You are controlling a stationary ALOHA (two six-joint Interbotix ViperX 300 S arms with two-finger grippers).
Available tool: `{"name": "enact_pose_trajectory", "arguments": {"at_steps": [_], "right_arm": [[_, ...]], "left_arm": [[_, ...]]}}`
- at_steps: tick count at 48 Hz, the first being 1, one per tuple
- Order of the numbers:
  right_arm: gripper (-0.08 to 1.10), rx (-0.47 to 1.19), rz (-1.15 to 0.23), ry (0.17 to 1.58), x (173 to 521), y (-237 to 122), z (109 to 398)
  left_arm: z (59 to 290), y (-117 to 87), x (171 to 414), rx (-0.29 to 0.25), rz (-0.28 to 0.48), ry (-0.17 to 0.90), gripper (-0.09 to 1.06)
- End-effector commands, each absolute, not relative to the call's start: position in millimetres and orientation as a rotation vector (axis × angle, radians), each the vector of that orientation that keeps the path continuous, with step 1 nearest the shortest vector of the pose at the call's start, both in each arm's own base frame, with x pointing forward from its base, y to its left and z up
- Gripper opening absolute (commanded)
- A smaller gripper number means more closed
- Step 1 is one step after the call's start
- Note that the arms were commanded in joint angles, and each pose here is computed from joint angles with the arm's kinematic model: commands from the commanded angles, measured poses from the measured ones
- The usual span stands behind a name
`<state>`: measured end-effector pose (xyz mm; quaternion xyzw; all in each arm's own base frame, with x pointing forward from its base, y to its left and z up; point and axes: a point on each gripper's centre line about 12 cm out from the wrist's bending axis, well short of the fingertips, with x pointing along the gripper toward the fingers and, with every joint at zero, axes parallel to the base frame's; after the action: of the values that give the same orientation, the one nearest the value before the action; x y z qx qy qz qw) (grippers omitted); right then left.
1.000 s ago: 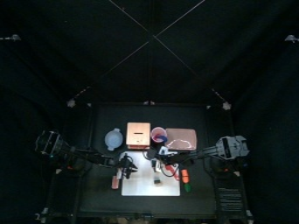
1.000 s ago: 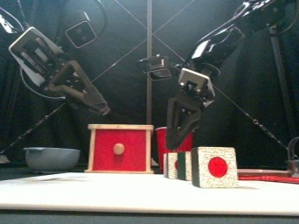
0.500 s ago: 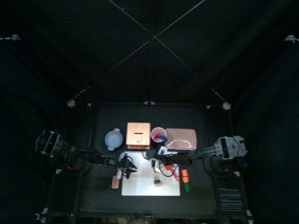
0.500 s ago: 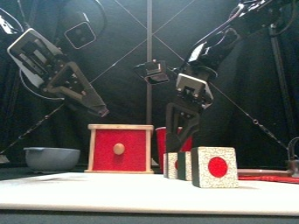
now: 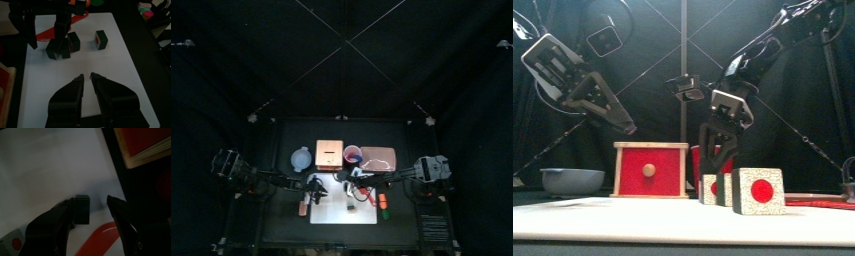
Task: Place sushi on board then cut the sushi with the knife then place the pieces on the plate
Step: Place the 4 sushi pieces on the plate
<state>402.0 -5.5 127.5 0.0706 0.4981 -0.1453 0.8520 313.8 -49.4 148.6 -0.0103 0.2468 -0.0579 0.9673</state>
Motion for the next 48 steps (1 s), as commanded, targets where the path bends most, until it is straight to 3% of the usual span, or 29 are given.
{"name": "enact_pose_trajectory", "arguments": {"at_steps": [1,23,48], "right_arm": [[0.86,0.157,-0.306,1.028,404,-6,135],[0.61,0.185,-0.312,1.041,402,-6,132],[0.60,0.103,-0.339,1.042,408,-6,155]], "left_arm": [[153,-48,317,-0.027,-0.110,0.478,0.62],[153,-48,316,-0.027,-0.110,0.479,0.62],[153,-47,316,-0.027,-0.109,0.479,0.62]]}}
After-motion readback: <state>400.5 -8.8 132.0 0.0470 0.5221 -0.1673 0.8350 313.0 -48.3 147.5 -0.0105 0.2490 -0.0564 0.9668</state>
